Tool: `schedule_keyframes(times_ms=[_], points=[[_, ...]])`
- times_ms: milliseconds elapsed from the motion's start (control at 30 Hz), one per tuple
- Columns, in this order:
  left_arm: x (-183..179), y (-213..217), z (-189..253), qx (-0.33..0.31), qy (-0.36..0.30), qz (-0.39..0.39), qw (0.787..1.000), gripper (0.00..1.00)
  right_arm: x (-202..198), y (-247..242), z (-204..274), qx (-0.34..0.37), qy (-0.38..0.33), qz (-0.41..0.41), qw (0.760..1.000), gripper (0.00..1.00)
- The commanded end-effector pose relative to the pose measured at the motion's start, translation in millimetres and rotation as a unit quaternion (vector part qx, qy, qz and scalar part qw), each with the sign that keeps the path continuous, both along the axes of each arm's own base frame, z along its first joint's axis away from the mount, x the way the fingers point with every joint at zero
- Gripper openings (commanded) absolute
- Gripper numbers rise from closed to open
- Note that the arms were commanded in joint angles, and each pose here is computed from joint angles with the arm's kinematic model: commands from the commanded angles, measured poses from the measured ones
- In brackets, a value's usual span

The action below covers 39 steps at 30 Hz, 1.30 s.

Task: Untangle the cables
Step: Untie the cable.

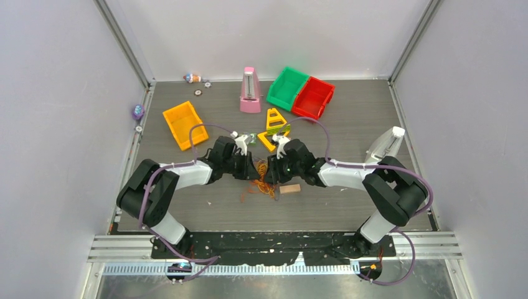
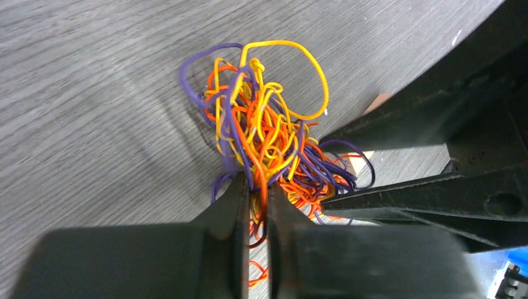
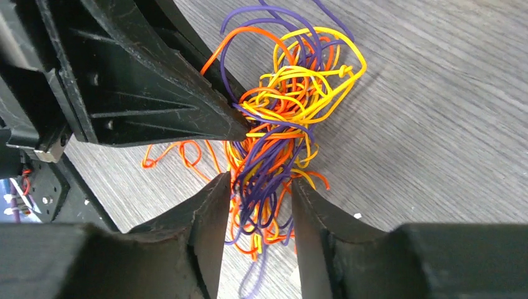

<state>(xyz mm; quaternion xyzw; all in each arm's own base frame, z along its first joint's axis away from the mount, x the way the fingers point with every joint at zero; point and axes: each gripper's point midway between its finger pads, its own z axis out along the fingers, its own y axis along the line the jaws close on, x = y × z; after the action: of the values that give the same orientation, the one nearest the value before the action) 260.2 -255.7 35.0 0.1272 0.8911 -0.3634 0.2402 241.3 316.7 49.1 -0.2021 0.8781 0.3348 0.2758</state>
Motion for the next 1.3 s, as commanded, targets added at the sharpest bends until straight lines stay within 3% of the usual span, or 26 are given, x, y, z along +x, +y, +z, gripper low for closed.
schedule_keyframes(times_ms=[0, 200, 267, 333, 567, 633, 700, 833, 1000, 1133, 1267], points=[[12, -13, 21, -0.03, -0.033, -0.012, 0.999, 0.0, 15, 4, 20, 0.018, -0.035, -0.02, 0.999, 0.5], [12, -10, 23, -0.023, -0.04, -0.01, 0.999, 0.0, 16, -9, 23, 0.009, -0.049, -0.041, 0.998, 0.53], [12, -11, 23, -0.025, -0.041, -0.012, 0.999, 0.0, 15, -9, 22, 0.009, -0.048, -0.038, 0.998, 0.37], [11, -11, 23, -0.026, -0.04, -0.013, 0.999, 0.0, 14, -6, 19, 0.01, -0.04, -0.029, 0.999, 0.29], [7, -16, 32, -0.049, -0.049, -0.032, 0.997, 0.0, 6, 9, 6, 0.015, -0.009, 0.012, 1.0, 0.3], [5, -18, 36, -0.057, -0.055, -0.037, 0.996, 0.0, 9, 3, 5, 0.001, -0.014, 0.0, 1.0, 0.12], [4, -17, 39, -0.059, -0.061, -0.038, 0.996, 0.0, 16, -11, 3, -0.028, -0.027, -0.031, 0.999, 0.06], [8, -8, 42, -0.052, -0.068, -0.019, 0.996, 0.0, 37, -60, 0, -0.081, -0.046, -0.134, 0.987, 0.05], [15, 15, 48, -0.083, -0.073, 0.024, 0.994, 0.0, 52, -126, 5, -0.087, -0.053, -0.255, 0.962, 0.05], [18, 26, 50, -0.105, -0.075, 0.043, 0.991, 0.0, 55, -149, 16, -0.077, -0.07, -0.288, 0.952, 0.05], [17, 25, 51, -0.107, -0.075, 0.038, 0.991, 0.0, 56, -145, 25, -0.067, -0.078, -0.268, 0.958, 0.05]])
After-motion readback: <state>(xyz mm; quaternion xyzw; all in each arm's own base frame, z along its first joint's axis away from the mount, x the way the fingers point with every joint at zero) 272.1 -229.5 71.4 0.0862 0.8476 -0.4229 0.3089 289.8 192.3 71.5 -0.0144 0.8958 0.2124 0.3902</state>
